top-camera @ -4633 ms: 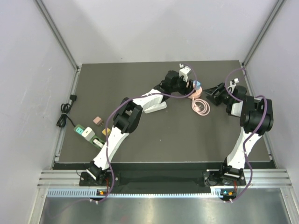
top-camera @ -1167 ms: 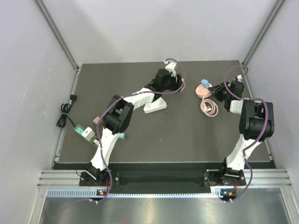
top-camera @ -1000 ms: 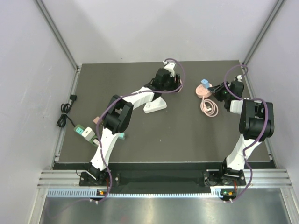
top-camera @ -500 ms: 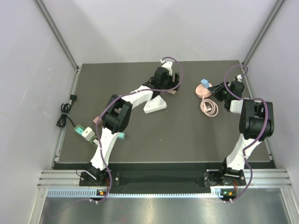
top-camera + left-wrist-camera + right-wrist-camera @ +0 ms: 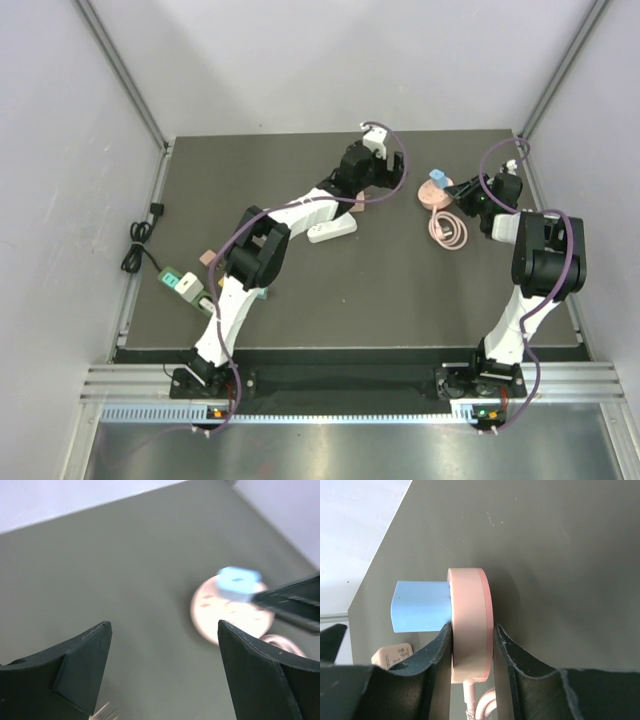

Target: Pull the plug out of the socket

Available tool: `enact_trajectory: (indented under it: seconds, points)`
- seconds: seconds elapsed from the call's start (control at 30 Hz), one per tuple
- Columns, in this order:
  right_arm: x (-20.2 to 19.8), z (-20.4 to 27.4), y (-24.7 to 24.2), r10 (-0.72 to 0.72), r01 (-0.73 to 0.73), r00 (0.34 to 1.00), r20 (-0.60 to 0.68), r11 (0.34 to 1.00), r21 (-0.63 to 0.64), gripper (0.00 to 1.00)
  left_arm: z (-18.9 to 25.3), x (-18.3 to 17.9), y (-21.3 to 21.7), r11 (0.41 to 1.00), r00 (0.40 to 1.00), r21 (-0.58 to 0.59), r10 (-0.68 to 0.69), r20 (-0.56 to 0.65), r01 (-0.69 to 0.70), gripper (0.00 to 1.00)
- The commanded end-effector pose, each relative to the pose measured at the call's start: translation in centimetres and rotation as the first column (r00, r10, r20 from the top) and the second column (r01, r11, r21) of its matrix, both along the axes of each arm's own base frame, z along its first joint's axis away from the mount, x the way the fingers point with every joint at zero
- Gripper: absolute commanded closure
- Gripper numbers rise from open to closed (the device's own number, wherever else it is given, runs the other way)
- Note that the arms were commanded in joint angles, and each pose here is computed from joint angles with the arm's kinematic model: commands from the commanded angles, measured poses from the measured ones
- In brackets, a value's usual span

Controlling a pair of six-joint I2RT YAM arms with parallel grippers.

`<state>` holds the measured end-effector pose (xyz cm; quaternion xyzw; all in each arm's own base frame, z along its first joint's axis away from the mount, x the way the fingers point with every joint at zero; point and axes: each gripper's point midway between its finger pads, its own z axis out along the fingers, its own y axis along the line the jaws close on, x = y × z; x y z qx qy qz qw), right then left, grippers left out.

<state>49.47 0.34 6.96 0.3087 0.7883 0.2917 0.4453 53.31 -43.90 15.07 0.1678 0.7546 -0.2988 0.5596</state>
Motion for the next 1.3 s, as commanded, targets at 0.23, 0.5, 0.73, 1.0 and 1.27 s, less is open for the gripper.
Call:
enact_trajectory:
  seconds: [0.23, 0.5, 0.73, 1.0, 1.27]
  points:
    - [-1.0, -3.3, -0.6, 0.008, -0.014, 0.995, -0.096, 0.998, -0.065, 1.0, 3.3, -1.3, -7.6, 0.971, 0.967, -0.121, -0.183, 0.177, 0.206, 0.06]
    - [-1.0, -3.2, -0.4, 0.018, -0.024, 0.996, -0.091, 0.998, -0.063, 1.0, 1.9, -0.8, -8.9, 0.955, 0.972, -0.21, -0.182, 0.15, 0.211, 0.08]
    - [-0.9, -3.1, 0.0, 0.043, -0.048, 0.996, -0.083, 0.997, -0.058, 1.0, 1.5, -1.0, -10.0, 0.929, 0.964, -0.272, -0.213, 0.158, 0.25, 0.05]
    - [-0.9, -2.7, 0.8, 0.084, -0.087, 0.995, -0.056, 0.995, -0.041, 1.0, 0.7, -1.3, -11.2, 0.914, 0.957, -0.29, -0.248, 0.152, 0.283, 0.06]
    - [-0.9, -2.3, 1.6, 0.125, -0.125, 0.992, -0.026, 0.992, -0.019, 1.0, 0.4, -1.5, -11.8, 0.908, 0.953, -0.295, -0.264, 0.151, 0.298, 0.2]
